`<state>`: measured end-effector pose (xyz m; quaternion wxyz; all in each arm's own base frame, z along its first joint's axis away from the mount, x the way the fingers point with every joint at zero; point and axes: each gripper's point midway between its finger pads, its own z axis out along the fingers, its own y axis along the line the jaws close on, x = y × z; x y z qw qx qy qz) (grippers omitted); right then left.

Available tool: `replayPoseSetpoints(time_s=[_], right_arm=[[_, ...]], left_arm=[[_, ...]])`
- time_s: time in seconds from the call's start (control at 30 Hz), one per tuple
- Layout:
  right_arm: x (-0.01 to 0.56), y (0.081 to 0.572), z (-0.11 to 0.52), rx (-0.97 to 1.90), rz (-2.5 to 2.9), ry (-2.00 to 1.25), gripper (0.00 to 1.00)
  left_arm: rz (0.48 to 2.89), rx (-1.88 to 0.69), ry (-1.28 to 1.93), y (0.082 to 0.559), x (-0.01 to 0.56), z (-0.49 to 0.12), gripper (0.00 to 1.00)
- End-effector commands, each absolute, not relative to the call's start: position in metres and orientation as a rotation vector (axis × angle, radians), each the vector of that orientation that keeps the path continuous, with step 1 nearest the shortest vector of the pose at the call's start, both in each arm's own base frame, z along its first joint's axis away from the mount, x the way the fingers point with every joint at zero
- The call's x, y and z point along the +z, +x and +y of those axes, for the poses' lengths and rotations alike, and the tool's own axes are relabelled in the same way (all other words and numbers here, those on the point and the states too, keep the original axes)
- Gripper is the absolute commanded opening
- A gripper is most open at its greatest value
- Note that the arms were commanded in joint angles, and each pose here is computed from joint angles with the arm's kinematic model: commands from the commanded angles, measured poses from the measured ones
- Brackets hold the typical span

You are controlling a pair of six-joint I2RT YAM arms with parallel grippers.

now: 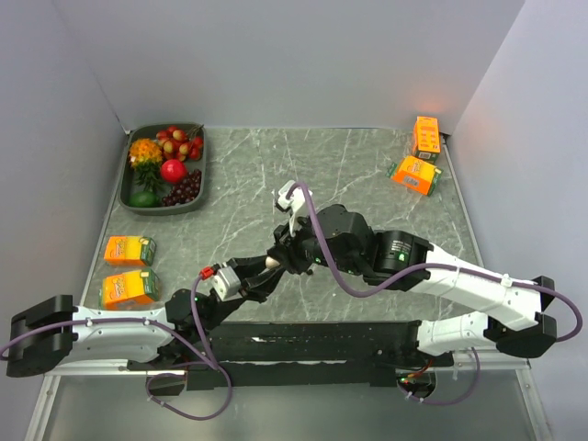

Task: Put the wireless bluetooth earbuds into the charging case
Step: Close the charging case, then place the charging case at the center of the board.

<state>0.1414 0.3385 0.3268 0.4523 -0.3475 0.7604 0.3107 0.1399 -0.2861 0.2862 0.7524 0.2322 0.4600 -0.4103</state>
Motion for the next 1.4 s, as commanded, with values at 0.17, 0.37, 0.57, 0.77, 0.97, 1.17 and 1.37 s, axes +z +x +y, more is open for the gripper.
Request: replayPoseSetpoints(time_s=[0.17, 0.37, 0.57, 0.77, 0.97, 1.17, 1.37], right_arm=[[0.348, 0.146, 0.320, 0.769, 1.831, -0.722, 0.35], [0.374, 0.166, 0.274, 0.737, 1.726, -0.464, 0.37], [0.367, 0.172, 0.256, 0.732, 1.723, -0.395, 0.38], [0.346, 0.174, 0.254, 0.721, 1.720, -0.376, 0.38], [0.325, 0.178, 0.251, 0.705, 1.724, -0.375, 0.38], [0.315, 0.181, 0.240, 0.682, 1.724, -0.354, 0.38], [0.311, 0.182, 0.227, 0.656, 1.734, -0.339, 0.38]], left_arm=[[0.971, -0.897, 0.425, 0.146, 0.311, -0.280, 0.01], [1.115, -0.971, 0.338, 0.170, 0.298, -0.281, 0.01], [1.232, -1.099, 0.221, 0.203, 0.294, -0.273, 0.01], [1.555, -1.107, -0.020, 0.264, 0.263, -0.260, 0.01], [1.780, -1.243, 0.007, 0.328, 0.238, -0.275, 0.01], [2.028, -1.281, 0.013, 0.388, 0.171, -0.298, 0.01], [2.233, -1.170, -0.079, 0.440, 0.098, -0.293, 0.01]])
